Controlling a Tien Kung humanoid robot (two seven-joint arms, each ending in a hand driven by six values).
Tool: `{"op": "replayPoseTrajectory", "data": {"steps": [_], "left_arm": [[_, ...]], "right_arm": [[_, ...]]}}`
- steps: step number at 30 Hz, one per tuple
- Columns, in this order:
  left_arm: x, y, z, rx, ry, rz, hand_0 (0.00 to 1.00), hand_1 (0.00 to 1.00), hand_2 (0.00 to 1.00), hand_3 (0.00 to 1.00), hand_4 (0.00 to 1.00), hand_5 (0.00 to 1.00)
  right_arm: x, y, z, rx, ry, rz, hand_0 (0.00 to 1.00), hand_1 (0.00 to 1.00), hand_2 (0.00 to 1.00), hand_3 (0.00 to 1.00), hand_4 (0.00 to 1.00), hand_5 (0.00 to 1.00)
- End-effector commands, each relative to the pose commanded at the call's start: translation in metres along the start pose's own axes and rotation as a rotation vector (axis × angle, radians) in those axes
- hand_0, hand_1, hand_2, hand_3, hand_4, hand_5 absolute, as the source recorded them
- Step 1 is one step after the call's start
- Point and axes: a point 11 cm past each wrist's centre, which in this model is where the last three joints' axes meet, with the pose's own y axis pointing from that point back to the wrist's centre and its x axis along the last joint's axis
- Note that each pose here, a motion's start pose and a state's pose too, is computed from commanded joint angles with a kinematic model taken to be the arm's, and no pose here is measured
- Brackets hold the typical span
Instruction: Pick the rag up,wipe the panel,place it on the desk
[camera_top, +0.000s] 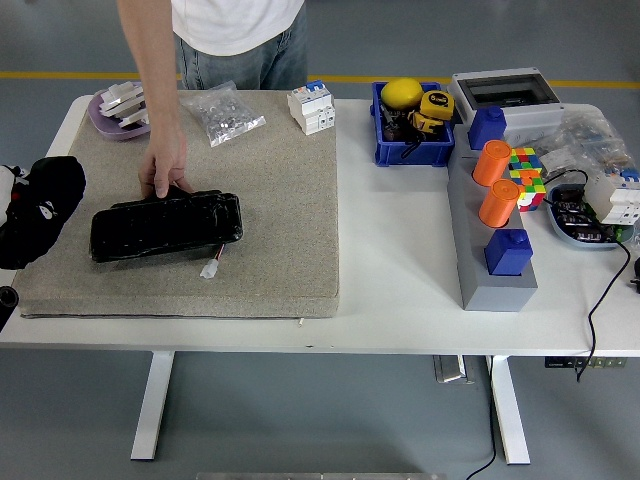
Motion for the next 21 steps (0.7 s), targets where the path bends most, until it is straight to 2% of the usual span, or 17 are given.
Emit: {"op": "replayPoseTrajectory", "data": {"steps": [4, 5, 8, 21], "left_arm": [[0.001, 0.012, 0.009, -0.03, -0.042, -0.01, 0.245, 0.2, 0.562, 0.518, 0.352, 0.002], [0.0, 0.015, 0.011, -0.037, -0.047, -0.013, 0.246, 0.202, 0.568, 0.526, 0.379, 0.002], [-0.008, 0.023, 0.018, -0.054, -0.055, -0.031, 0.246, 0.202, 0.568, 0.526, 0.379, 0.002], [-0.04, 0.039, 0.035, -0.095, -0.039, -0.082, 0.241, 0.199, 0.569, 0.533, 0.405, 0.002]], "right_arm": [[0.001, 0.0, -0.001, 0.003, -0.004, 0.002, 0.892, 0.741, 0.758, 0.776, 0.998, 0.998], [0.001, 0.0, 0.0, 0.003, -0.005, 0.002, 0.891, 0.741, 0.757, 0.776, 0.998, 0.998], [0.001, 0.0, 0.001, 0.001, -0.006, 0.001, 0.891, 0.741, 0.757, 0.776, 0.998, 0.998], [0.004, 0.001, -0.002, 0.007, -0.006, 0.009, 0.892, 0.74, 0.757, 0.777, 0.998, 0.998]]}}
